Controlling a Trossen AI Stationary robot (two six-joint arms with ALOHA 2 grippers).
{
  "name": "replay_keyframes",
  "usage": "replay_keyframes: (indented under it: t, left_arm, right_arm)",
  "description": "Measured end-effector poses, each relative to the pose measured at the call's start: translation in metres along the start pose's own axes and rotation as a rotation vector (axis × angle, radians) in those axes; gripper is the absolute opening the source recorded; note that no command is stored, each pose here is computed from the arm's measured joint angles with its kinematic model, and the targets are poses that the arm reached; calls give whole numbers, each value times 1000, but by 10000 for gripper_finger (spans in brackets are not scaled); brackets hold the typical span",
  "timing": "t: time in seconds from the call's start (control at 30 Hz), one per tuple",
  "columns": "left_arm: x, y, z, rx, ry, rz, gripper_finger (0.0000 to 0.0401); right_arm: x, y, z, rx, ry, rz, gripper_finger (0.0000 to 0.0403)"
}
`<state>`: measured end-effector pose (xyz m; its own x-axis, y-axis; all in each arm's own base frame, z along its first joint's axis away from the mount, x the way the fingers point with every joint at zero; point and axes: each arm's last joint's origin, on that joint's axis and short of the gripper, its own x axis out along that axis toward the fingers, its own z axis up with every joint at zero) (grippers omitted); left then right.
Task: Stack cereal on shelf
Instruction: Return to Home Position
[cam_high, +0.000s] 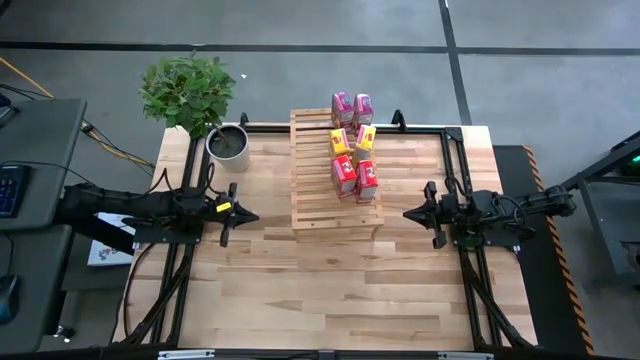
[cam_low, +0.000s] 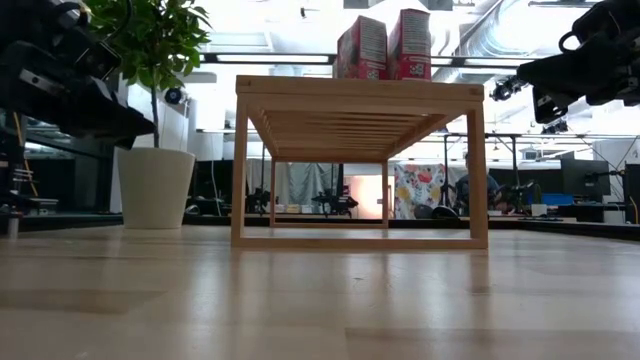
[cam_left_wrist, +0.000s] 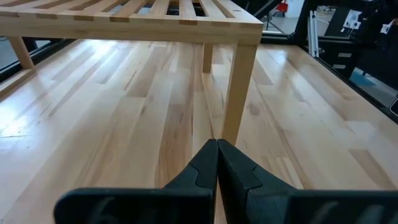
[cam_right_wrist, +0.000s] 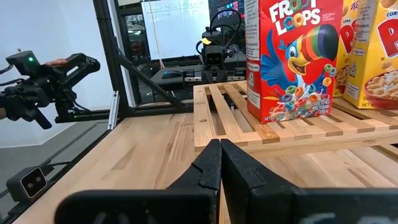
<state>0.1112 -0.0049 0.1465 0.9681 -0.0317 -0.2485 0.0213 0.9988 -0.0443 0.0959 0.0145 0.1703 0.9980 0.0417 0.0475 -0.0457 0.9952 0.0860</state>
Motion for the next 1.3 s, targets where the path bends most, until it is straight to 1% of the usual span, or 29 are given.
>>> replay_keyframes:
  t: [0.33,0.43,0.63,0.73,0.83,1.07,1.3]
  left_arm:
    - [0,0,0,0,-2,0,0]
    - [-2,0,2,-1,-27,3,0]
    - [-10,3,11,-8,-146,27,0]
    - [-16,3,16,-8,-225,22,0]
    - [-20,3,19,-8,-271,20,0]
    - [-20,2,19,-7,-281,14,0]
    - [-20,-2,19,-3,-280,-28,0]
  right_arm:
    - [0,-8,1,-4,-8,-78,0]
    - [1,-9,0,-5,-5,-90,0]
    - [1,-9,0,-5,-5,-93,0]
    - [1,-9,0,-5,-5,-93,0]
    - [1,-9,0,-5,-5,-93,0]
    - [1,-9,0,-5,-4,-93,0]
    - [1,-9,0,-5,-4,-93,0]
